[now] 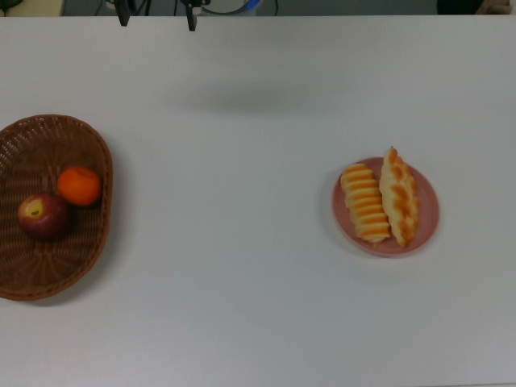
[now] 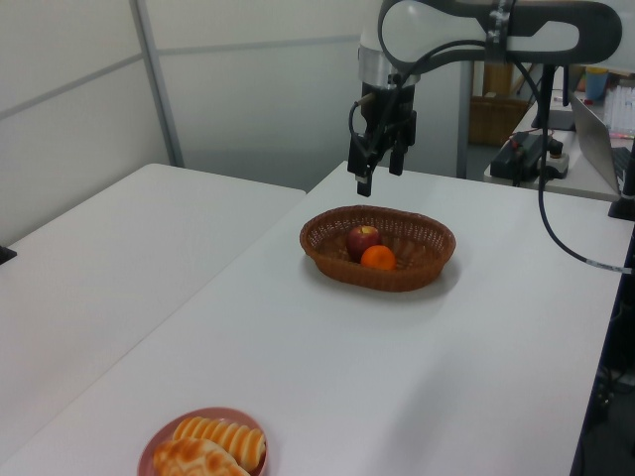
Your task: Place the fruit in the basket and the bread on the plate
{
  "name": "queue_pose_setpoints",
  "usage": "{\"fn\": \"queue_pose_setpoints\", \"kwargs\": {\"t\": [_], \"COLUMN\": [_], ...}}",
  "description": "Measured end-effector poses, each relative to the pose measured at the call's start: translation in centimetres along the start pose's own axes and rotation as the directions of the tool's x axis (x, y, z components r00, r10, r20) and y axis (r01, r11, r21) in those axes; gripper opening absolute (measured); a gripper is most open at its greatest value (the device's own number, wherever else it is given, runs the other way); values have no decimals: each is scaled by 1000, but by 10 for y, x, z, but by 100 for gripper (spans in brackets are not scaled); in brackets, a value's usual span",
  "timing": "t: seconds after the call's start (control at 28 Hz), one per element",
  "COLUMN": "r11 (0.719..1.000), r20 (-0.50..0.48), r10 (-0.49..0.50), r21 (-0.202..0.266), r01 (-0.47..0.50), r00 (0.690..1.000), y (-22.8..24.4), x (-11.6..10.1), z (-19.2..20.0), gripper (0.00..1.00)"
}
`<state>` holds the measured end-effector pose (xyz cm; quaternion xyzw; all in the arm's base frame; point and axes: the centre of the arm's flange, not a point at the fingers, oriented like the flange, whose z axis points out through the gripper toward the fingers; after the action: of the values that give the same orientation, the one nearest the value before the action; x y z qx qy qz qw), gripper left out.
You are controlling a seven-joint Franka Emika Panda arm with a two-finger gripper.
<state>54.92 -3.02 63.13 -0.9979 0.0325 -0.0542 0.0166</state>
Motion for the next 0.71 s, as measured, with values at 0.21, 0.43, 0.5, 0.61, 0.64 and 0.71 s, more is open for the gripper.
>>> {"fn": "queue_pose_setpoints", "kwargs": {"t": [0.21,0.43,0.5,0.61,0.64,0.71], "r11": [1000,1000,1000,1000,1000,1000], "r20": [-11,22,25,29,29,29], "r10": [2,5,0,-10,-11,-13], "r21": [0,-2,-2,-2,-2,-2], "r01": [-2,-5,0,10,11,13], "r00": [1000,1000,1000,1000,1000,1000], "y": [1,3,4,4,4,4], "x": [4,7,9,11,12,12], "z": [-7,-8,-6,-3,-3,-3], "gripper": [100,100,100,100,100,100]}}
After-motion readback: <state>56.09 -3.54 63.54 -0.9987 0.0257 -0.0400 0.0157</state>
